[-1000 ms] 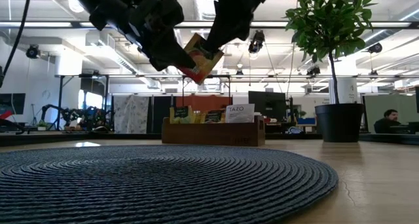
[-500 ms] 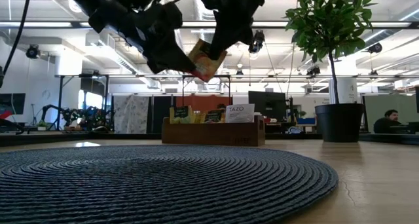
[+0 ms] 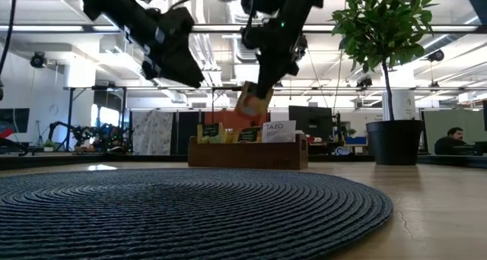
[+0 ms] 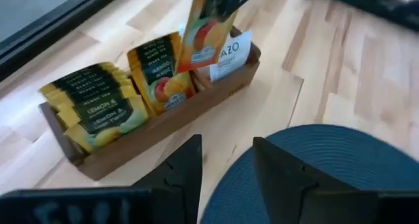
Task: Pick & Place Tea
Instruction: Put the orange tea bag into the middle section of the wooden organizer
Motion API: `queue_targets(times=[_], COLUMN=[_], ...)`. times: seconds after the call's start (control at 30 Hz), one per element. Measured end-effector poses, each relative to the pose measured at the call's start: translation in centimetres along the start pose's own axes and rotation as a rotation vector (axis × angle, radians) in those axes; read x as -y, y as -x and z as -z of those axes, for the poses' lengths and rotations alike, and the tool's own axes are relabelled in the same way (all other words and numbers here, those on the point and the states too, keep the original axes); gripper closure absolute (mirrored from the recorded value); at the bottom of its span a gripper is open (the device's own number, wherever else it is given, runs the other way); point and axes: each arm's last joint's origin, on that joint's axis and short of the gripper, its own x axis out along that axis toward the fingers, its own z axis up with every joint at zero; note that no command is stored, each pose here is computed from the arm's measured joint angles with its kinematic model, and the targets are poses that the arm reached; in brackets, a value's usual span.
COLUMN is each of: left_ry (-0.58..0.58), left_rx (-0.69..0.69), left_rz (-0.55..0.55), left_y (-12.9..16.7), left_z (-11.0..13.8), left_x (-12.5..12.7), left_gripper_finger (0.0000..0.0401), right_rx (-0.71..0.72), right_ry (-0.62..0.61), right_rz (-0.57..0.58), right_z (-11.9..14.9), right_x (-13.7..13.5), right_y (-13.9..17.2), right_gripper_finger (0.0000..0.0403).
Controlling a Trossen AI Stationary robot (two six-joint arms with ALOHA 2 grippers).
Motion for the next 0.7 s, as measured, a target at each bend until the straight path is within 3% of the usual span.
queue_targets(times=[0.17, 0.33, 0.7], left_ry=[0.06, 0.1, 0.188], left_rx=[0.018, 0.026, -0.004], left_rz=[-0.02, -0.025, -0.054], left_y=[1.4, 2.2, 2.6], left_z=[-0.1, 0.4, 3.6], left_x=[-0.3, -0.7, -1.8], left_gripper_finger=[0.0272, 0.0272, 0.0272], right_rx=[-0.103, -0.163, -0.239], right_ry=[0.027, 0.037, -0.021], right_rz=[-0.015, -0.022, -0.042], right_z=[-1.4, -3.2, -5.3], right_x=[1.7, 1.7, 1.8], right_y=[-2.0, -3.2, -4.9], right_gripper_finger=[0.0394, 0.0394, 0.0394])
